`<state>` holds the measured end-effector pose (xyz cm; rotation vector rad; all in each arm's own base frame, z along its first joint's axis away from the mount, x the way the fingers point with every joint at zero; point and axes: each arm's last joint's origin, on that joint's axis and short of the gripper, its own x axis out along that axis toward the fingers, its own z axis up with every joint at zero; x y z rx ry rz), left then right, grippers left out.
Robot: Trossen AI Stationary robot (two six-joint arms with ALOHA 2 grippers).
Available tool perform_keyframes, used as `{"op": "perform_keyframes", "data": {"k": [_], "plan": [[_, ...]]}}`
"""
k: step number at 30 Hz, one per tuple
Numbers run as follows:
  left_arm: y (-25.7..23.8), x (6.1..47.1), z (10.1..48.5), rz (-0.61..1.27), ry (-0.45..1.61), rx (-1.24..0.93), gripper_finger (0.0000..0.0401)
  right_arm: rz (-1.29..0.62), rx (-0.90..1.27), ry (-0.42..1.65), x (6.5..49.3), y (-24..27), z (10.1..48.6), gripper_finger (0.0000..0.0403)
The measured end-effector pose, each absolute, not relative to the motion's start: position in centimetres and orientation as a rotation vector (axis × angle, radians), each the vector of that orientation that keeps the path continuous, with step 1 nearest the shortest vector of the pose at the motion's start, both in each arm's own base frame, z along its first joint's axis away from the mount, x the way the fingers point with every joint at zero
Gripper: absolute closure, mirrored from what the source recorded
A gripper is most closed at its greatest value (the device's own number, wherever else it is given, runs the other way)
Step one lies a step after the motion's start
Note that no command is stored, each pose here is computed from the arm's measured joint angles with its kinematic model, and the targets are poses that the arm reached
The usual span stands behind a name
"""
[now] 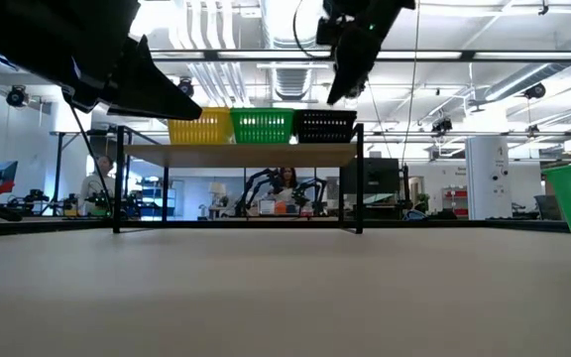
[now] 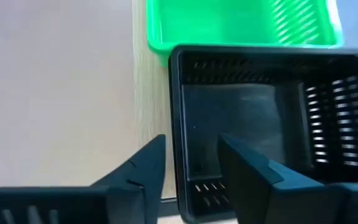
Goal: Stack baskets on shelf by color
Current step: Stack the right black basket on the other black basket on the shelf
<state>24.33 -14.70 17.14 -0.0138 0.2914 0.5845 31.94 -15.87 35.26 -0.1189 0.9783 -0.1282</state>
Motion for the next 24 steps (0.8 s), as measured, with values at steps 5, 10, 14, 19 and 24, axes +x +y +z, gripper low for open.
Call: {"op": "perform_keyframes", "data": {"k": [5,10,14,19,24], "plan": [[-14.7,24.3,17.1,0.584,0.292,-0.014,0.0334,-0.162,-0.115,0.909,30.9,-15.4,37.1,0.0248],[-14.7,24.3,17.1,0.584,0.291,-0.014,0.0334,-0.261,-0.002,0.803,31.8,-16.4,36.6,0.0271],[-14.7,24.3,17.1,0.584,0.291,-0.014,0.0334,-0.303,0.029,0.808,32.9,-17.8,34.2,0.0298],[-14.7,24.3,17.1,0.584,0.291,-0.014,0.0334,-0.306,0.038,0.887,33.2,-18.8,32.4,0.0329],[-14.7,24.3,17.1,0.584,0.291,-0.015,0.0334,-0.257,0.025,0.980,32.5,-18.3,31.9,0.0349]]}}
